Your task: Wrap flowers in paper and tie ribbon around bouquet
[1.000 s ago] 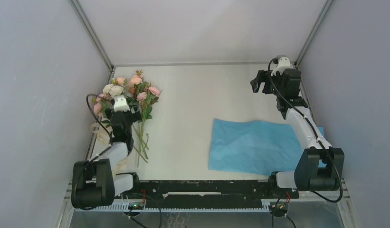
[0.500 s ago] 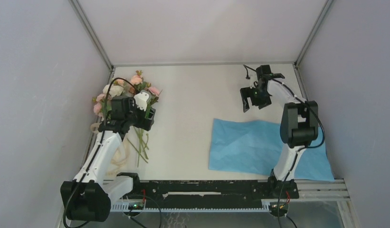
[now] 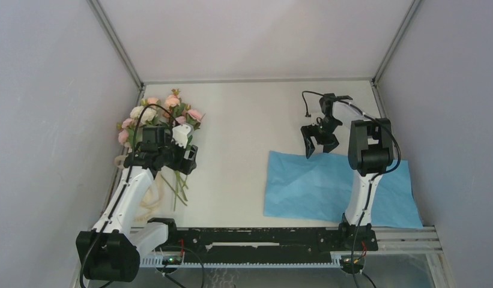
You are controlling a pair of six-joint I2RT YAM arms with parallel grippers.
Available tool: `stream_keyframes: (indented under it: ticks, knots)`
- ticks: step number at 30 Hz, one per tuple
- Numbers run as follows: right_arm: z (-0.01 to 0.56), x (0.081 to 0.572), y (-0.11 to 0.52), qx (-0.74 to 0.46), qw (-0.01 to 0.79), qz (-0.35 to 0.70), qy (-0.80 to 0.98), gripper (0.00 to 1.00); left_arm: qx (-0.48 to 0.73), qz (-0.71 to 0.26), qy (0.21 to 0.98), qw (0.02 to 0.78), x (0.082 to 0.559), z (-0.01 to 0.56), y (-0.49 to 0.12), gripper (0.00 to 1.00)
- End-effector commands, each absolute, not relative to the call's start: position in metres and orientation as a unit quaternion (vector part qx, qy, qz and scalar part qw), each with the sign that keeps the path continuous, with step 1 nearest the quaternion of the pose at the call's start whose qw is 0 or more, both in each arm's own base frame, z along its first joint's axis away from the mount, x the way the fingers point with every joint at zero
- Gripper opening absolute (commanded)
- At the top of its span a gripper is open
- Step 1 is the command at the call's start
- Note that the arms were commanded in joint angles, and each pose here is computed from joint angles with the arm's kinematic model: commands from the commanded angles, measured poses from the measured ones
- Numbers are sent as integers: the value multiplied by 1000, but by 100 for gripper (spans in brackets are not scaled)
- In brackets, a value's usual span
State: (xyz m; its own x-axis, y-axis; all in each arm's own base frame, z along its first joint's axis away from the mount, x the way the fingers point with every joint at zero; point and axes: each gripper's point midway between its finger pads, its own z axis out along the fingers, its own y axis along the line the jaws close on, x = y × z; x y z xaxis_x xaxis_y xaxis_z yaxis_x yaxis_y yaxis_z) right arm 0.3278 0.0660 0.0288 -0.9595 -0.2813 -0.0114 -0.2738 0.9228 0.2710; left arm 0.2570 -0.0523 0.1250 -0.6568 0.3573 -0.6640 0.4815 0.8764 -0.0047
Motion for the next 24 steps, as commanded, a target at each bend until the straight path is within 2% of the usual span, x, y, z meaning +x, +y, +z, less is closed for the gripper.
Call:
stream_keyframes:
  ticks: [1, 10, 13, 15, 18, 21, 24]
  knots:
    - [40, 314, 80, 146, 32, -173, -973, 87, 237, -95, 892, 373, 264, 148, -58, 85]
    - [36, 295, 84, 144, 54, -171, -973, 81, 236, -82, 892, 375, 264, 150, -54, 84]
    - [31, 289, 85, 145, 69, -165, -973, 74, 240, -81, 893, 372, 262, 149, -54, 84]
    - [31, 287, 89, 147, 70, -173, -971, 62, 242, -78, 893, 372, 260, 149, -53, 84]
    - [33, 284, 95, 151, 71, -185, -969, 34, 243, -75, 893, 371, 259, 147, -52, 84]
    - [42, 284, 105, 158, 62, -206, -964, 13, 244, -75, 893, 372, 258, 148, -51, 84]
    - [59, 292, 116, 164, 27, -232, -958, 0, 246, -73, 893, 370, 256, 149, -51, 84]
